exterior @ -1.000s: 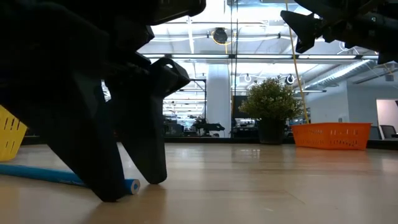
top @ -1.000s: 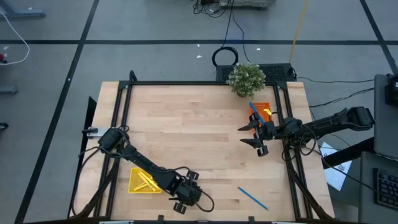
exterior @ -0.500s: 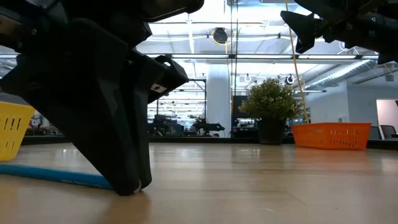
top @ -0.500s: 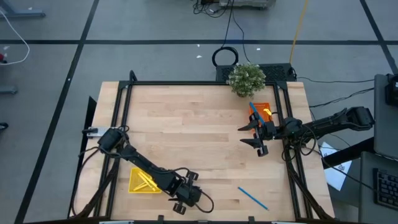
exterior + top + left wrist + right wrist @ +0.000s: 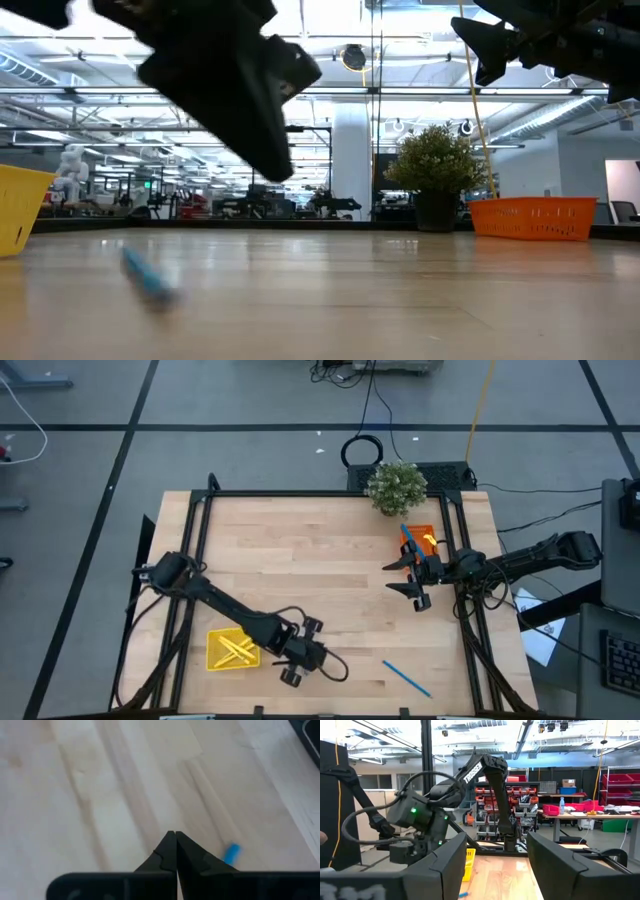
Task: Sort pens & pencils
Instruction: Put the left blue pencil into the orange bin
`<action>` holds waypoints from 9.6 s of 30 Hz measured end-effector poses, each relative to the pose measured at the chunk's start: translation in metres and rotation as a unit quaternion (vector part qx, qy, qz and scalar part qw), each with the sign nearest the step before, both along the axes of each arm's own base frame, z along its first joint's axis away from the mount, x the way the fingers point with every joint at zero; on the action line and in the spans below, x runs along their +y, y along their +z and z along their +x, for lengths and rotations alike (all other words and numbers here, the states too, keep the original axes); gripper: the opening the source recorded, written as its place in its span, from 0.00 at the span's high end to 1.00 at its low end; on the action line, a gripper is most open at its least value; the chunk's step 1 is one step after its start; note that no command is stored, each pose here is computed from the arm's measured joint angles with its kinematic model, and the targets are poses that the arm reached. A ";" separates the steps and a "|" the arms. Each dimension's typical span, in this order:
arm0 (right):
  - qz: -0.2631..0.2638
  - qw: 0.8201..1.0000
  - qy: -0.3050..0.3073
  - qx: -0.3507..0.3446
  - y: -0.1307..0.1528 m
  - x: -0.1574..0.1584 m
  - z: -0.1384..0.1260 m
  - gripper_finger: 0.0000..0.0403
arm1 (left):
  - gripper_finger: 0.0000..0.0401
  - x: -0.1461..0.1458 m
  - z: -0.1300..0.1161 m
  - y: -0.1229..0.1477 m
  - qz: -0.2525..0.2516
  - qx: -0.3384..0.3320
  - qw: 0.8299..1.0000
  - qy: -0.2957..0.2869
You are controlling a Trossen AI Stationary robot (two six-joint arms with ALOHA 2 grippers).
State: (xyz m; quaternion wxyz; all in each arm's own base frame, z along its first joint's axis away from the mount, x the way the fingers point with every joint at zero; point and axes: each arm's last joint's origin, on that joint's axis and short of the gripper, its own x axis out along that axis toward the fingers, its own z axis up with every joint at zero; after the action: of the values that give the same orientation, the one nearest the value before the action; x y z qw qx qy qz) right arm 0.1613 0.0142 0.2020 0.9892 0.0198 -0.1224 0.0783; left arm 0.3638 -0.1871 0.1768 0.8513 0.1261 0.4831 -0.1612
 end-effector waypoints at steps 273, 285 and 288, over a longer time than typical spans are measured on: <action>-0.028 0.805 -0.472 0.358 0.057 -0.039 0.022 0.98 | 0.64 0.138 -0.131 0.105 -0.069 -0.381 0.896 0.215; 0.081 0.700 -0.517 0.486 0.026 -0.063 -0.006 0.98 | 0.64 0.133 -0.132 0.106 -0.075 -0.383 0.897 0.207; 0.111 0.697 -0.503 0.499 0.018 -0.065 -0.008 0.98 | 0.64 0.133 -0.132 0.105 -0.077 -0.383 0.897 0.208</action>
State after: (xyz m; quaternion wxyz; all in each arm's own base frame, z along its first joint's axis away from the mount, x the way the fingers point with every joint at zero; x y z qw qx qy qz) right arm 0.1530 -0.0511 0.2200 0.7878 0.1010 0.3893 -0.4666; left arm 0.2318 -0.0541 0.2823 0.9916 0.0087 0.1214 0.0433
